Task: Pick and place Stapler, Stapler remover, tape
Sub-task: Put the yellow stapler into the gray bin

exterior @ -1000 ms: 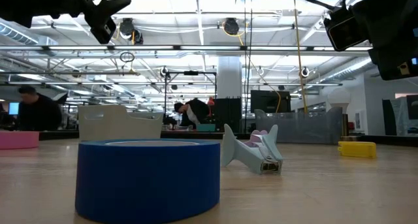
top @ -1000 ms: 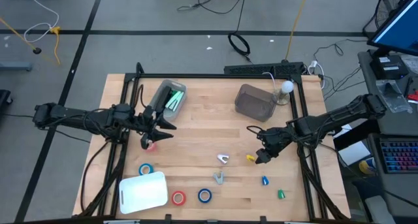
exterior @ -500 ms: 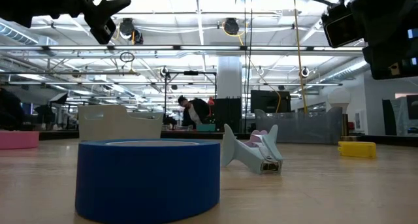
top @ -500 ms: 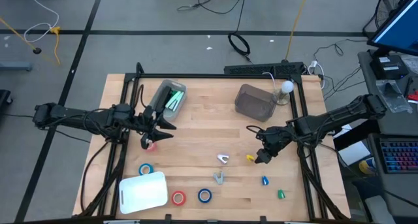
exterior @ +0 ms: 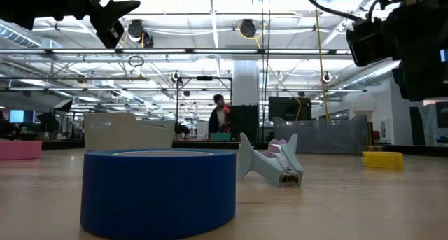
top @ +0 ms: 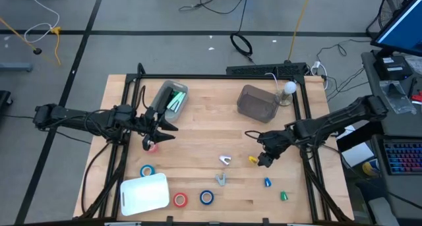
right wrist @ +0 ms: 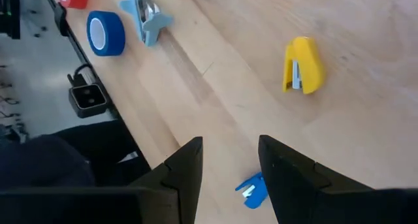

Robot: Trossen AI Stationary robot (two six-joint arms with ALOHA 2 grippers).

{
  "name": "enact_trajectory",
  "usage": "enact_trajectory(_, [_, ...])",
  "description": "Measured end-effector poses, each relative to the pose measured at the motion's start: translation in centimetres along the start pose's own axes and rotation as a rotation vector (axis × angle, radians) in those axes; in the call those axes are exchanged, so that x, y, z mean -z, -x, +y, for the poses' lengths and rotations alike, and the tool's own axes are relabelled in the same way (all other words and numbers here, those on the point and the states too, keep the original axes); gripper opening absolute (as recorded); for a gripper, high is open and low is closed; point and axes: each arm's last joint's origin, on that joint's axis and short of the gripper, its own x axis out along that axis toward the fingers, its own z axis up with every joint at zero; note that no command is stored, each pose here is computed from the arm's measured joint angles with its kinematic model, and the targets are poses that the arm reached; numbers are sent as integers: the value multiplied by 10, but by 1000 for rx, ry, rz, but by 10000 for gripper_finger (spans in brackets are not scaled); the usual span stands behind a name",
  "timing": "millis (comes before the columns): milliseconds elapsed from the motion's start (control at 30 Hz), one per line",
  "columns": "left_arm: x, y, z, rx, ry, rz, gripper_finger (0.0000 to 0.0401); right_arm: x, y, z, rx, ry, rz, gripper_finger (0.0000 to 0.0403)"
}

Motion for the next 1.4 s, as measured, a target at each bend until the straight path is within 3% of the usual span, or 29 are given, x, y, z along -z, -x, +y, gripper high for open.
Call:
enact_trajectory(367, [0,0,0,-1,-1,-1,198,-1,0,0,-23,51,37,151])
enact_trajectory(800, [0,0,0,-1,-4,-1,198,-11,2,-3,6,77,-57,273])
enact_trajectory(933, [0,0,0,-1,-2,-1,198,-15,1,-4,8,119,-73,277])
enact_trajectory(1167, [0,0,0,-1,20,1,198,-16,1,0,-53,8,-68,271])
enact_trajectory(1400, [1,0,1,-7,23,15,198,-22,2,-1,-31,-49,-159,276])
